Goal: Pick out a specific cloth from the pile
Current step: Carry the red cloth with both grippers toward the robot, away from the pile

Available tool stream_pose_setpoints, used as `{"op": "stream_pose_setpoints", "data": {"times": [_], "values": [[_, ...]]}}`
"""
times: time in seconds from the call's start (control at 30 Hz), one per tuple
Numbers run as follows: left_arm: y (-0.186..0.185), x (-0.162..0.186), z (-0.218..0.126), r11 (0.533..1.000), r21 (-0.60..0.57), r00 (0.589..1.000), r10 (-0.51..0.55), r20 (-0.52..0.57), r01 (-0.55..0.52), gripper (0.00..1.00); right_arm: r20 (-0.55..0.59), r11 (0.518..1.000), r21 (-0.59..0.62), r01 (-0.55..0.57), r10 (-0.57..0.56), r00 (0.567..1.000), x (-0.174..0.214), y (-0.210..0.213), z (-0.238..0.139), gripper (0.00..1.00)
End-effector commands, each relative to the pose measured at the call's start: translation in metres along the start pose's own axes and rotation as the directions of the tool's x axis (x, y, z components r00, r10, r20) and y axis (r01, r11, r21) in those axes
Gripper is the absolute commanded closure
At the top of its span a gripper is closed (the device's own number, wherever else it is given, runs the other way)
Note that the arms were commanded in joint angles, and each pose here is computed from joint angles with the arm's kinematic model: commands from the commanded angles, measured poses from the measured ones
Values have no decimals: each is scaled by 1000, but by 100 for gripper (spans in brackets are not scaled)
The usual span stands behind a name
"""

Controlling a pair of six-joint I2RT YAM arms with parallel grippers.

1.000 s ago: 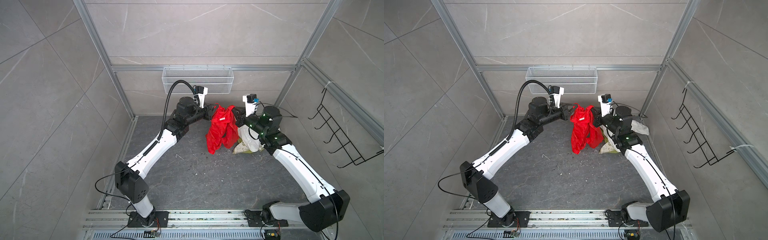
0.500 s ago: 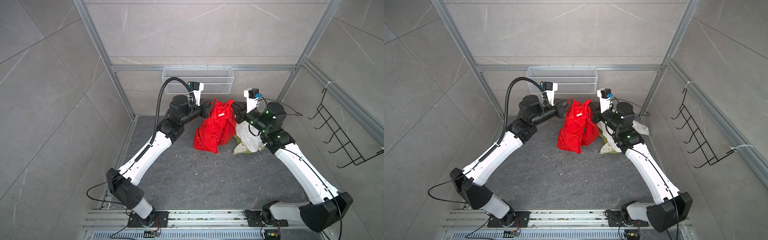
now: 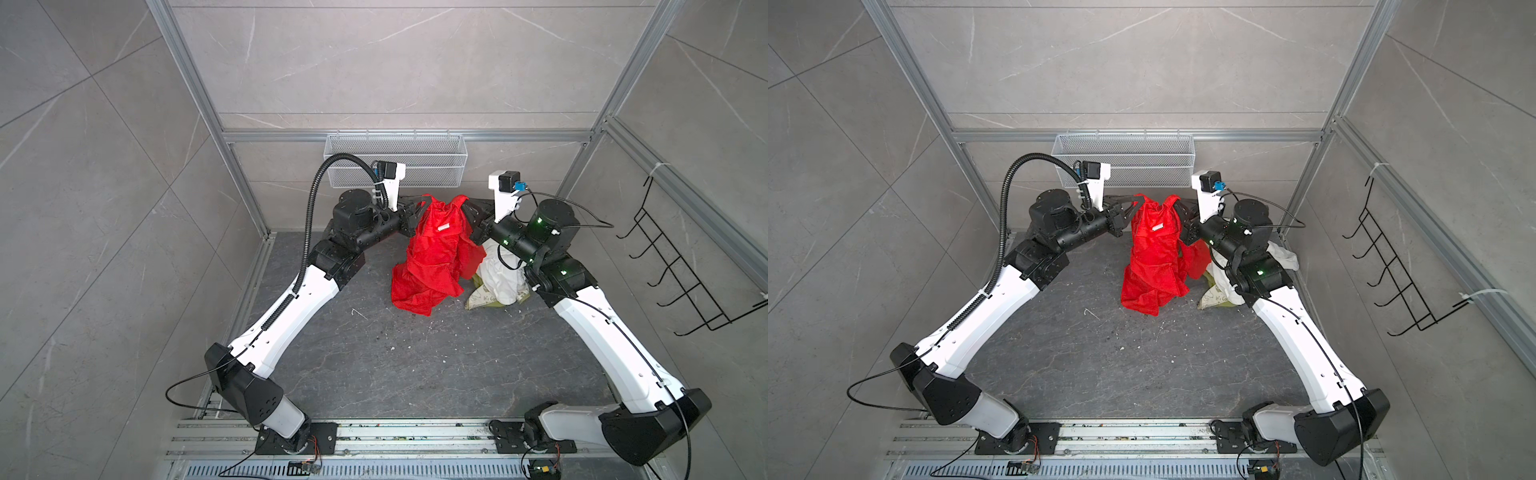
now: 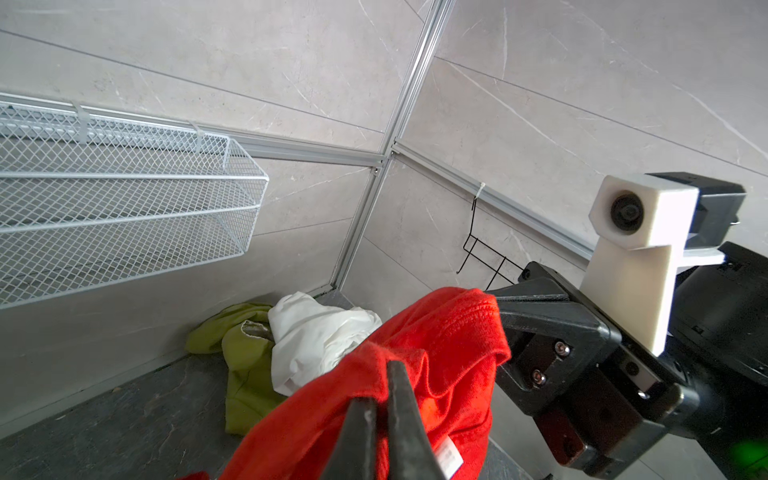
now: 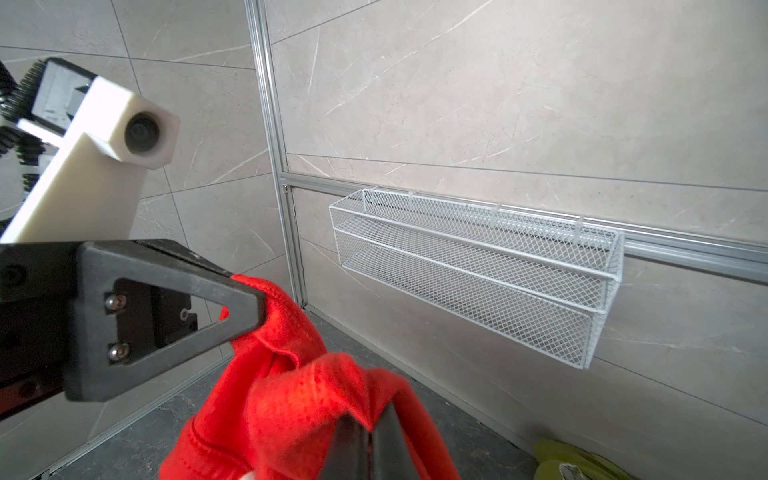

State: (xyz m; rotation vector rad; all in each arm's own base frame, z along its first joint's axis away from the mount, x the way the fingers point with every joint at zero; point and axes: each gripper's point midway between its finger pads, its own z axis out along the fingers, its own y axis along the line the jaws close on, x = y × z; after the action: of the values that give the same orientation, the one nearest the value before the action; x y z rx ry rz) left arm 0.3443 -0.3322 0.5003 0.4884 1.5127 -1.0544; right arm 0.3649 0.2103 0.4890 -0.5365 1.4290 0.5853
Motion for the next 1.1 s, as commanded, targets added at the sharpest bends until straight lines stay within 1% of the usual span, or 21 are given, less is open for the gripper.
{"op": "stream_pose_setpoints", "data": {"times": [0.0, 0.27, 0.7, 0.87, 1.07], "values": [[-38, -54, -31, 995, 45, 986, 84, 142, -91, 100, 76, 999, -32, 29, -27, 997, -38, 16, -18, 100], [-68, -58, -55, 987, 48, 977, 146, 155, -155, 100, 95, 997, -70, 31, -24, 995, -53, 34, -31, 100], [-107, -52, -85, 979, 65, 971, 183, 155, -195, 100, 116, 991, -130, 22, -7, 993, -71, 64, -64, 100], [-115, -44, -95, 981, 67, 975, 171, 141, -182, 100, 121, 990, -140, 9, 8, 993, -69, 69, -78, 100], [-113, -24, -98, 987, 61, 985, 144, 97, -150, 100, 81, 987, -159, -23, 37, 996, -55, 76, -87, 100]]}}
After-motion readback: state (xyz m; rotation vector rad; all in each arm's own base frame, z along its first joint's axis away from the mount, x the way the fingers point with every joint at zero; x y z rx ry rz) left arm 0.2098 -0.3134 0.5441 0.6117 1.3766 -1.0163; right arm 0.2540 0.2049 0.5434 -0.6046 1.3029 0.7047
